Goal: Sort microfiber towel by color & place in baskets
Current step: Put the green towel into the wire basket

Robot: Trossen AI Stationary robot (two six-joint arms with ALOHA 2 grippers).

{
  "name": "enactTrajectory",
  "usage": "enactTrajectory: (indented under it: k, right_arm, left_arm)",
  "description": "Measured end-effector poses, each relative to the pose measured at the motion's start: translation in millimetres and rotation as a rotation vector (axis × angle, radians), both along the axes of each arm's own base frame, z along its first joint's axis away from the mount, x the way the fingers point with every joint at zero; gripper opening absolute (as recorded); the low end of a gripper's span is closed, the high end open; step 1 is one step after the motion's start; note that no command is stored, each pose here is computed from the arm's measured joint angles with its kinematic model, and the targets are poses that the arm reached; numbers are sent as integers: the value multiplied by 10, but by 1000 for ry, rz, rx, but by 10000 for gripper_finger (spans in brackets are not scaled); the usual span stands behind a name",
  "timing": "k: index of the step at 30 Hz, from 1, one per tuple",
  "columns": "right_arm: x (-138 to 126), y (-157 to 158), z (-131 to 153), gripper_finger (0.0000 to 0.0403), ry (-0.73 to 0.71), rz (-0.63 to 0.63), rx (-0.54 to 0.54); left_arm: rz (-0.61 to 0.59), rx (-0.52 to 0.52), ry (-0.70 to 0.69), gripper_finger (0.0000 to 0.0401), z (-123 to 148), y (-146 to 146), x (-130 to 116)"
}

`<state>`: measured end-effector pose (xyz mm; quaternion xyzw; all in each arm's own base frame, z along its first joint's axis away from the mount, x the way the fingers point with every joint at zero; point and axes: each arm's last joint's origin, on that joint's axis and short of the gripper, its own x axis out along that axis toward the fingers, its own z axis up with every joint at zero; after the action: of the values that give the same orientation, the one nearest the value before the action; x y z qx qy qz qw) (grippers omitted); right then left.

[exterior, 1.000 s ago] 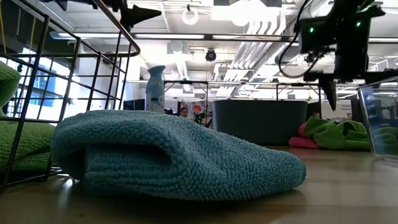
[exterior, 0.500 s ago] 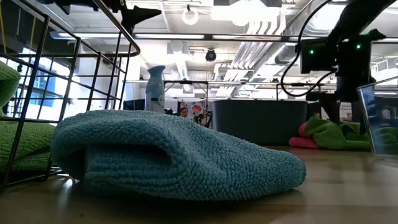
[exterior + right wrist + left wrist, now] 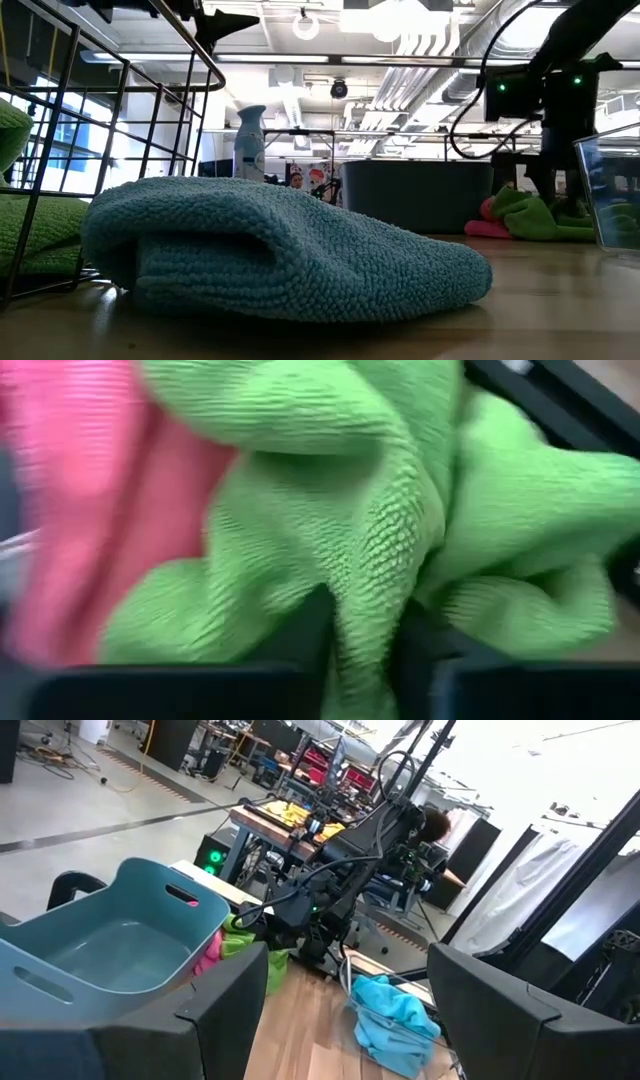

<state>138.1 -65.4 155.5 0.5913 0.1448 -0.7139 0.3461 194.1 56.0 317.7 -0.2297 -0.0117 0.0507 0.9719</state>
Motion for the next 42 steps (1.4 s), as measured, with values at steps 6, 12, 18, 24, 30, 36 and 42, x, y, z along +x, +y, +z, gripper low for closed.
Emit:
enactTrajectory:
  k: [6,12,18,24,30,36,42]
  right_arm:
    - [114,-62,266,15,43,159,-61]
    - [196,-77,768,4,144,371,-74]
    - [250,-4,1422,2,189,520,-185]
    - [262,49,2105,1,161,637,-414]
    - [187,111,2611,1,156,743,-591]
    - [184,187,2837,0,158,908,-680]
    - [373,307,2777,0,92,1199,-693]
  left_arm:
    - [5,-13,-6,262,4,2,0]
    - [6,-13,-6,262,4,2,0]
    - [6,4,-4,262,4,2,0]
    - [-26,5,-5,262,6,-10,1]
    - [-93,20,-62,262,64,-54,8]
    - [-91,36,-161,262,162,-148,22]
    - [-62,-125,-179,262,166,-242,43]
